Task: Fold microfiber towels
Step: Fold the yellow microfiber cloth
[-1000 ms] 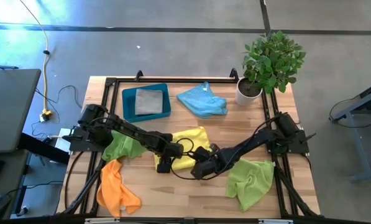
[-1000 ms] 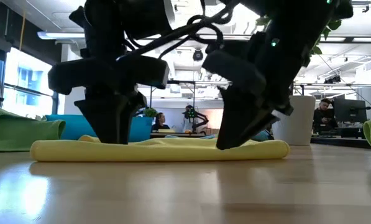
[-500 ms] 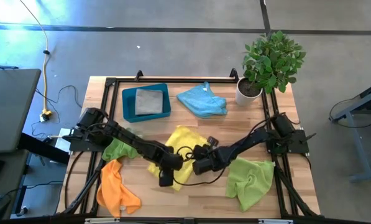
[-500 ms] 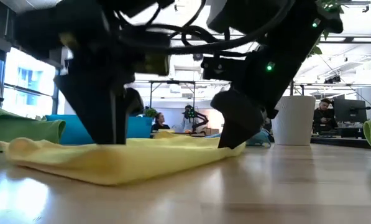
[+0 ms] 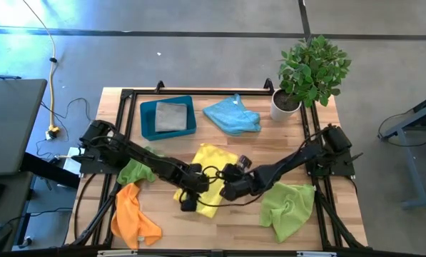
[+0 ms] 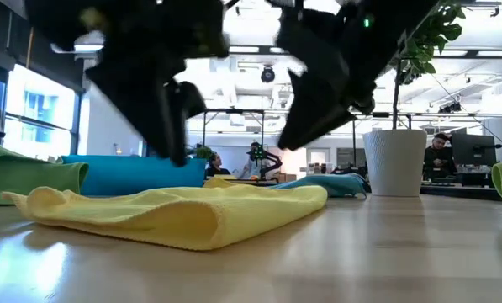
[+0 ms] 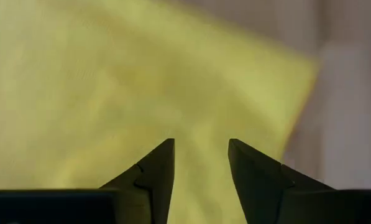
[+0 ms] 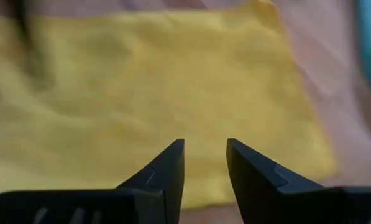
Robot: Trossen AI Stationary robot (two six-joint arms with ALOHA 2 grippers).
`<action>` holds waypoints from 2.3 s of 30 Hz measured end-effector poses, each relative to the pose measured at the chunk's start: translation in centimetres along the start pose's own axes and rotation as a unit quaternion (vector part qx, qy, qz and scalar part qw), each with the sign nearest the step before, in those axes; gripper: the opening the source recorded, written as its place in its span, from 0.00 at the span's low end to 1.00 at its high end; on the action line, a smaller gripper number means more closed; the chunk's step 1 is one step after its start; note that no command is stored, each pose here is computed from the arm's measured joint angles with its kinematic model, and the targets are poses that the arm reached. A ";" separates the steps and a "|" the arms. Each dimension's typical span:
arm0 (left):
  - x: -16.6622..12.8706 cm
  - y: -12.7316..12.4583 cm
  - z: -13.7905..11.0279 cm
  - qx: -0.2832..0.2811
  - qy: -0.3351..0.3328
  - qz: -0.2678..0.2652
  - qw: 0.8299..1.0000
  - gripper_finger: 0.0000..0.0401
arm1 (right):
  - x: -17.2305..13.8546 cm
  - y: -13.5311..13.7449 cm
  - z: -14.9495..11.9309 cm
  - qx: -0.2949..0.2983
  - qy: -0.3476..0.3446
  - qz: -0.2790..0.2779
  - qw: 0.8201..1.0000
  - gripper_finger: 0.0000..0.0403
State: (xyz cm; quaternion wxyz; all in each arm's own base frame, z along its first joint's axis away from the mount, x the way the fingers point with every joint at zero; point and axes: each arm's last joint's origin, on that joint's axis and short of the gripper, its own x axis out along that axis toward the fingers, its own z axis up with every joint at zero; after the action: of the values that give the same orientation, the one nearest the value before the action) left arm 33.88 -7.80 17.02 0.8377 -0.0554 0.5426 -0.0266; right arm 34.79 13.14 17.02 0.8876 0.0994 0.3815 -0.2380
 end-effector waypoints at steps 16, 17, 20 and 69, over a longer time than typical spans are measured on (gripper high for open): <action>0.0 -0.1 -2.0 0.049 0.095 0.019 0.994 0.35 | 3.4 3.7 -2.5 0.017 -0.003 0.110 0.994 0.28; 0.1 -0.1 -2.0 0.047 0.095 0.019 0.994 0.35 | 3.7 3.8 -2.7 0.015 0.005 0.114 0.993 0.28; 0.6 -0.1 -2.1 0.034 0.103 0.023 0.994 0.35 | 4.3 3.9 -3.5 0.010 0.025 0.117 0.993 0.28; 0.0 -7.2 -2.7 0.142 -0.009 -0.001 0.990 0.35 | -1.2 6.3 -4.7 -0.161 -0.003 0.184 0.970 0.28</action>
State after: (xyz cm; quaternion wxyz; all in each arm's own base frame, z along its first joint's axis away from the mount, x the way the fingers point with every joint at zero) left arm 31.56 -15.16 16.80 0.8419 0.0636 0.5257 -0.1039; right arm 34.22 20.68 14.64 0.9215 0.0234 0.3875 -0.0063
